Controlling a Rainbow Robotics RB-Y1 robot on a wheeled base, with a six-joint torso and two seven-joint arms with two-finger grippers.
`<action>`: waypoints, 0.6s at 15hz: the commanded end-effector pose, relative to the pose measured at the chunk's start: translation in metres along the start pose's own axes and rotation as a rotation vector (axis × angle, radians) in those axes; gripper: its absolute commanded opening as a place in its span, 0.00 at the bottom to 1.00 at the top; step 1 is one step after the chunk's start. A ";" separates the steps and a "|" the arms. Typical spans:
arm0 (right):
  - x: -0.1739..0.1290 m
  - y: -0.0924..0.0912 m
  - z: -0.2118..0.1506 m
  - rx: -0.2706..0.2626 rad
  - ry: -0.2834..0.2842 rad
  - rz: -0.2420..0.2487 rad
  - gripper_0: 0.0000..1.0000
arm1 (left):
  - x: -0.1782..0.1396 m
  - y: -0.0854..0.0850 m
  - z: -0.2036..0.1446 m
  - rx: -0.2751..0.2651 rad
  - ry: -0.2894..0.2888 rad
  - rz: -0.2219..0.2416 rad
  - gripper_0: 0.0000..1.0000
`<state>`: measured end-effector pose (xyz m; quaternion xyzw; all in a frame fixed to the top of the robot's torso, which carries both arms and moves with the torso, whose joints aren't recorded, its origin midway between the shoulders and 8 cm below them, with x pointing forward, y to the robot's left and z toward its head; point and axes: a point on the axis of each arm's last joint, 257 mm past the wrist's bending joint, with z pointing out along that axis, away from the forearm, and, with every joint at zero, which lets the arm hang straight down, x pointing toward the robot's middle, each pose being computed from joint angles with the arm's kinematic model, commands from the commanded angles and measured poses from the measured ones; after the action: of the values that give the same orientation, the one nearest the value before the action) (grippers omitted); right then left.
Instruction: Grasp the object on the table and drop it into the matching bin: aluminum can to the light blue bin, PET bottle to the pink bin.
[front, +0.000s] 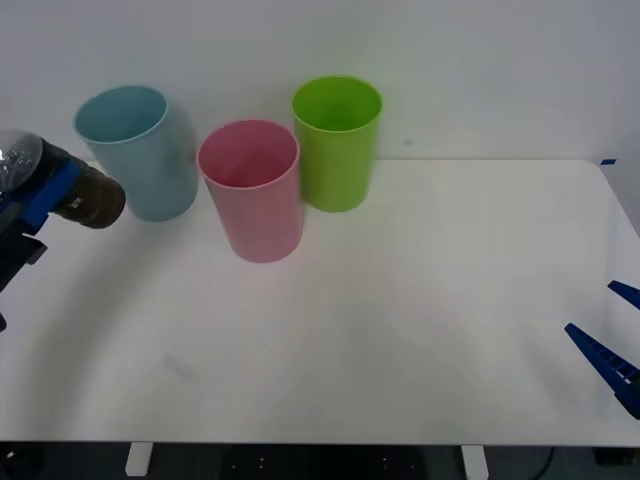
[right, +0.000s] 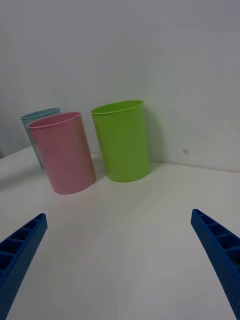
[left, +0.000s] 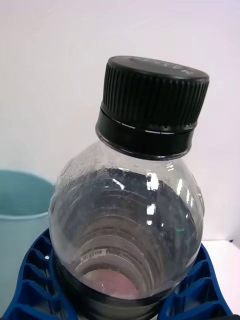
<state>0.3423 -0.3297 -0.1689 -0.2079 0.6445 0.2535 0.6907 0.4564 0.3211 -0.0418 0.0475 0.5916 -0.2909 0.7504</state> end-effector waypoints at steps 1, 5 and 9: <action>0.000 0.000 0.000 0.000 0.000 0.000 1.00 | -0.015 -0.019 0.027 0.055 0.004 -0.023 0.00; 0.000 0.000 0.000 0.000 0.000 0.000 1.00 | -0.022 -0.043 0.064 0.130 0.060 -0.017 0.00; 0.000 0.000 0.000 0.000 0.000 0.000 1.00 | -0.010 -0.063 0.098 0.164 0.137 0.040 0.00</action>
<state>0.3423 -0.3297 -0.1689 -0.2079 0.6445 0.2535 0.6907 0.5044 0.2371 0.0138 0.1341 0.6116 -0.3232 0.7095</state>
